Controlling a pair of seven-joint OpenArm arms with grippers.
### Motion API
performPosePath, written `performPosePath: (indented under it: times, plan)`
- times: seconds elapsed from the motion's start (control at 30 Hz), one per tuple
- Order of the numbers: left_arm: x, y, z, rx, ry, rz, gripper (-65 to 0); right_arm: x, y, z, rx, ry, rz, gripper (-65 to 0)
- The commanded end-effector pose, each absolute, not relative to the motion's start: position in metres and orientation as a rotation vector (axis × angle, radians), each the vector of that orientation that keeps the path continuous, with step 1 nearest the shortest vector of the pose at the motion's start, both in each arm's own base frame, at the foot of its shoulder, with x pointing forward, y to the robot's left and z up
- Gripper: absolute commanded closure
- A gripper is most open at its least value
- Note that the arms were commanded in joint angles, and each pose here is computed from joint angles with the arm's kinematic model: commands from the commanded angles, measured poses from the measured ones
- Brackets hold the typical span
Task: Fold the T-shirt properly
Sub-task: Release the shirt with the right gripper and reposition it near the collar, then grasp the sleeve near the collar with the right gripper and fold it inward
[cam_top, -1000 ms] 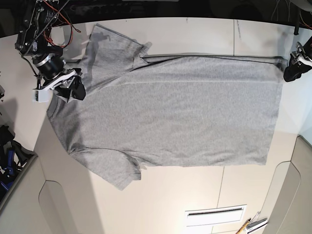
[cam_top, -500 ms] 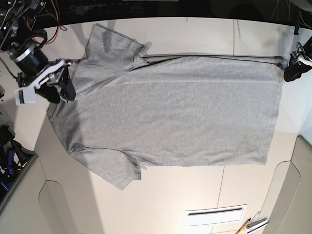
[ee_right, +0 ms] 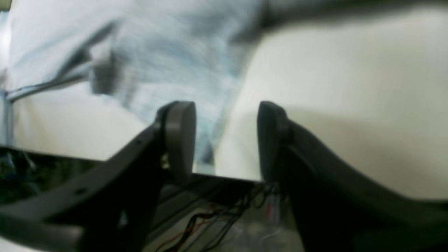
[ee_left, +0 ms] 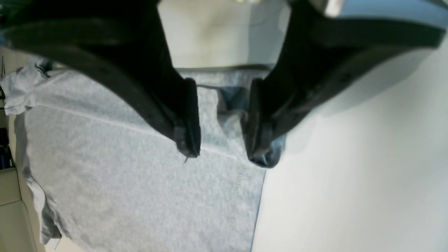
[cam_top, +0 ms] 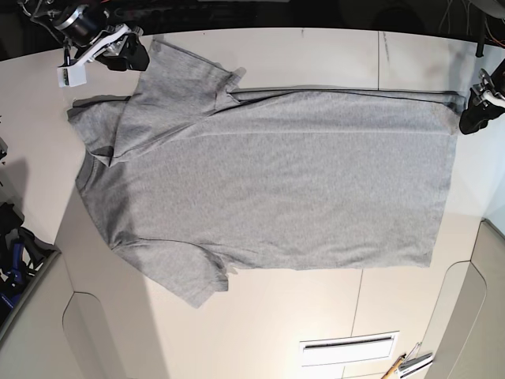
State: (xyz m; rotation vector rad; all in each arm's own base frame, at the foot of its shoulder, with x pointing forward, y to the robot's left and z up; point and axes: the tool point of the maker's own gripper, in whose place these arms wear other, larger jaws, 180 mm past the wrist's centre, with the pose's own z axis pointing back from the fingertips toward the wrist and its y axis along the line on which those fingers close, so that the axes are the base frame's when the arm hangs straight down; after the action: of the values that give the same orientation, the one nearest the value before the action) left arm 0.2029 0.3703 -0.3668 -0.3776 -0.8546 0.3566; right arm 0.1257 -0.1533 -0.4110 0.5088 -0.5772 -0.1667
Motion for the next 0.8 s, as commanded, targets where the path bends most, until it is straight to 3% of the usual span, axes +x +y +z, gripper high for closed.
performPosePath:
  times: [0.0,0.17,0.47,0.57,0.67,0.77]
  plan:
    - [0.211,0.376,-0.352,-0.374,-0.902,0.340,-25.5,0.130,-0.156,-0.412,0.518,-0.588,-0.183,-28.4]
    - [0.211,0.376,-0.352,-0.373,-0.901,0.340,-25.5,0.135,-0.143,-0.427,0.639,-0.552,-0.268,-28.4]
    - [0.211,0.376,-0.352,-0.373,-0.901,0.340,-25.5,0.127,-0.098,-0.430,0.739,-0.470,-0.176,-28.1]
    - [0.211,0.376,-0.352,-0.373,-0.901,0.340,-25.5,0.127,-0.090,-0.430,0.756,-0.462,-0.161,-18.5]
    - [0.211,0.376,-0.352,-0.373,-0.901,0.340,-25.5,0.128,-0.089,-0.429,0.758,-0.465,-0.159,0.0]
    - [0.211,0.376,-0.352,-0.374,-0.902,0.340,-25.5,0.136,-0.088,-0.425,0.771,-0.488,-0.157,0.0]
